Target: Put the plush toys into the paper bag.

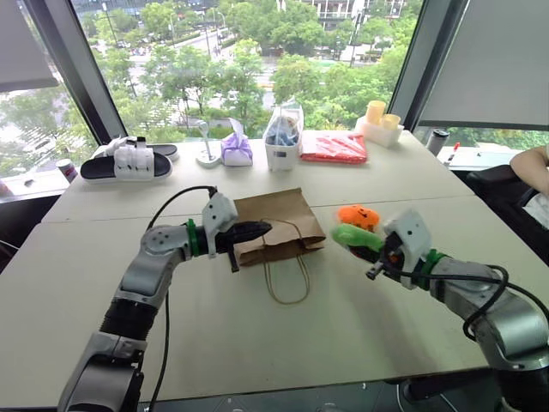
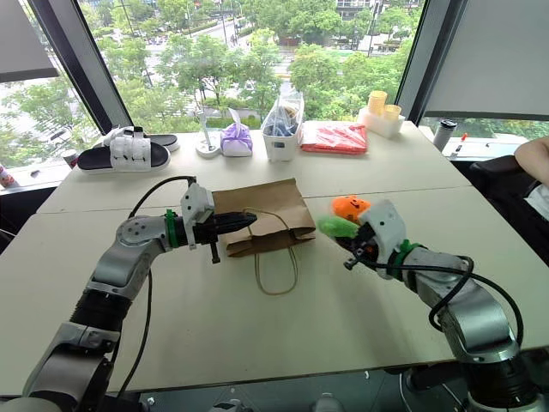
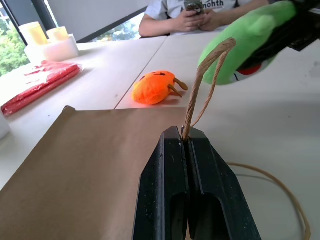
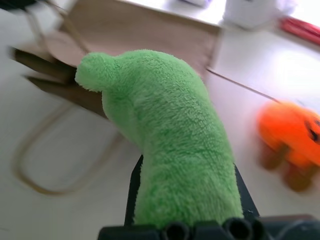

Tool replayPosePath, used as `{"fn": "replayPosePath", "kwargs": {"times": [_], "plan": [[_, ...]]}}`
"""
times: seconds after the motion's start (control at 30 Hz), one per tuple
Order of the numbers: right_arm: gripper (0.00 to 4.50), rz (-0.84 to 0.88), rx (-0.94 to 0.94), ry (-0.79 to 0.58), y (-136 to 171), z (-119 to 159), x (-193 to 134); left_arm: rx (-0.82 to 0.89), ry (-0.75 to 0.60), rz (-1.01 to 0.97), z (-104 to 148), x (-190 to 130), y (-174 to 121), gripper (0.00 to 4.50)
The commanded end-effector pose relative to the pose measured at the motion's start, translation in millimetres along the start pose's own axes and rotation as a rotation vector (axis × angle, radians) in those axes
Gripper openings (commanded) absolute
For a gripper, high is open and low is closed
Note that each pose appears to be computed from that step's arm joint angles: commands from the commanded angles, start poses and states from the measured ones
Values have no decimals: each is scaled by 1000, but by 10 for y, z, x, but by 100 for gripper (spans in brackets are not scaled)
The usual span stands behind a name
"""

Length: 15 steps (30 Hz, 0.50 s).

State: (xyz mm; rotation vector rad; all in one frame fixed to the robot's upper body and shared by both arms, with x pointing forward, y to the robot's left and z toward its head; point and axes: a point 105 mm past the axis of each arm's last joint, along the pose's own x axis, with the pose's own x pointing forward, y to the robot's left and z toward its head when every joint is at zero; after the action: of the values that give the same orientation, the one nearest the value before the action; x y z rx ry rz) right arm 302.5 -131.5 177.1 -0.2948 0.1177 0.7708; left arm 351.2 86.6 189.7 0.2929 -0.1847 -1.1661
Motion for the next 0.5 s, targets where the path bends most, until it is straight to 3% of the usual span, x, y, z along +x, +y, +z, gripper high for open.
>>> {"fn": "replayPosePath", "kwargs": {"times": [0.03, 0.17, 0.5], "plan": [[6, 87, 1, -18, 272, 33, 194, 37, -79, 23, 283, 4, 85, 0], [6, 136, -14, -17, 436, -35, 493, 9, -125, 25, 440, 30, 102, 0], [6, 64, -64, -51, 187, 48, 900, -107, -169, -55, 637, -12, -85, 0]]}}
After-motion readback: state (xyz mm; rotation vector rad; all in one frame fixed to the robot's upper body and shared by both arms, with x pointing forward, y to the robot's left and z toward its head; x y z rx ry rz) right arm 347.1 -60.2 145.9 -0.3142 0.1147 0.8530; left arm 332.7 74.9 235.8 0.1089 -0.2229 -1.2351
